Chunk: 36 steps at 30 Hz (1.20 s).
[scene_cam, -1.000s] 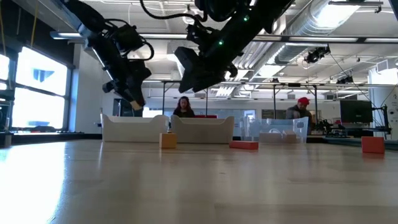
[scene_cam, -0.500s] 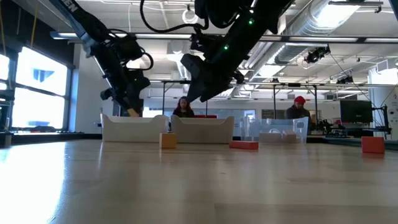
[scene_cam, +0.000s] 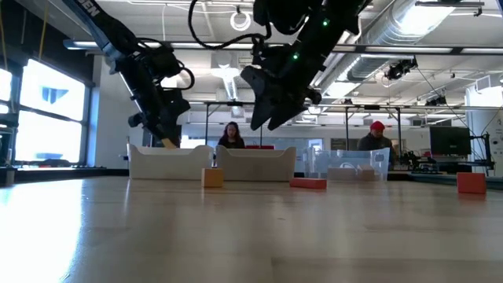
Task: Sort & place blocks by color
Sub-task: Put the yellow block into the white bin, then put the orange block into the gray bin
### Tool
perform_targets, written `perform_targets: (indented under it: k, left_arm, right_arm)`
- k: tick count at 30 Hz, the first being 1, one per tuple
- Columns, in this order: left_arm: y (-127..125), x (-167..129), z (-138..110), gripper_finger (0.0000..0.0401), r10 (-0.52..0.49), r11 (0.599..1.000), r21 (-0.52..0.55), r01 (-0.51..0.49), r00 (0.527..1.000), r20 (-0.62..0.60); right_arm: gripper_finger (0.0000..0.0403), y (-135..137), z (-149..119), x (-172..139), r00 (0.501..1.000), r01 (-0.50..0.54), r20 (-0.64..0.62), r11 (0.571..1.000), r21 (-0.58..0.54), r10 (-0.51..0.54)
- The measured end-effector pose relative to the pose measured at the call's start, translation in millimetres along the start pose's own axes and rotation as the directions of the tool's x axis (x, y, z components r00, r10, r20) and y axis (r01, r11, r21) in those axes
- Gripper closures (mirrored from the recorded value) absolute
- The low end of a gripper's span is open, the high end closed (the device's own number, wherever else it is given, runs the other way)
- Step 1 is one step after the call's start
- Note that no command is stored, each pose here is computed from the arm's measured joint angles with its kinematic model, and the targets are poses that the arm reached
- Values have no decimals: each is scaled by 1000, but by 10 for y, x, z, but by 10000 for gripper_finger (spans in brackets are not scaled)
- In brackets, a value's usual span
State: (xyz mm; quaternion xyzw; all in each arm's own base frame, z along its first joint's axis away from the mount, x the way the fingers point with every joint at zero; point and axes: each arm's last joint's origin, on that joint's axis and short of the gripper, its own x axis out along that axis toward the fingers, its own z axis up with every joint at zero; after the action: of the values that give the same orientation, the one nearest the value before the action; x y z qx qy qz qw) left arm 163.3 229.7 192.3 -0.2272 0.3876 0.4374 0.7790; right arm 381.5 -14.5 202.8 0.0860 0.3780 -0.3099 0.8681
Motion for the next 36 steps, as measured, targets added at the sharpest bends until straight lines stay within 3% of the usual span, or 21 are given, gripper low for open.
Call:
perform_targets:
  k: [15,29,36]
  left_arm:
    - [-27,-5,0,175,-16,1000,6,16,1000,0]
    - [-86,-219,215,167,-102,994,48,102,995,10]
    - [-145,-423,185,167,-129,989,69,128,991,14]
  right_arm:
    - [171,-193,67,-162,999,31,-39,999,25,-30]
    - [171,-308,56,-109,987,-45,-149,997,69,55]
    - [171,-458,89,-37,975,-65,-201,986,156,96]
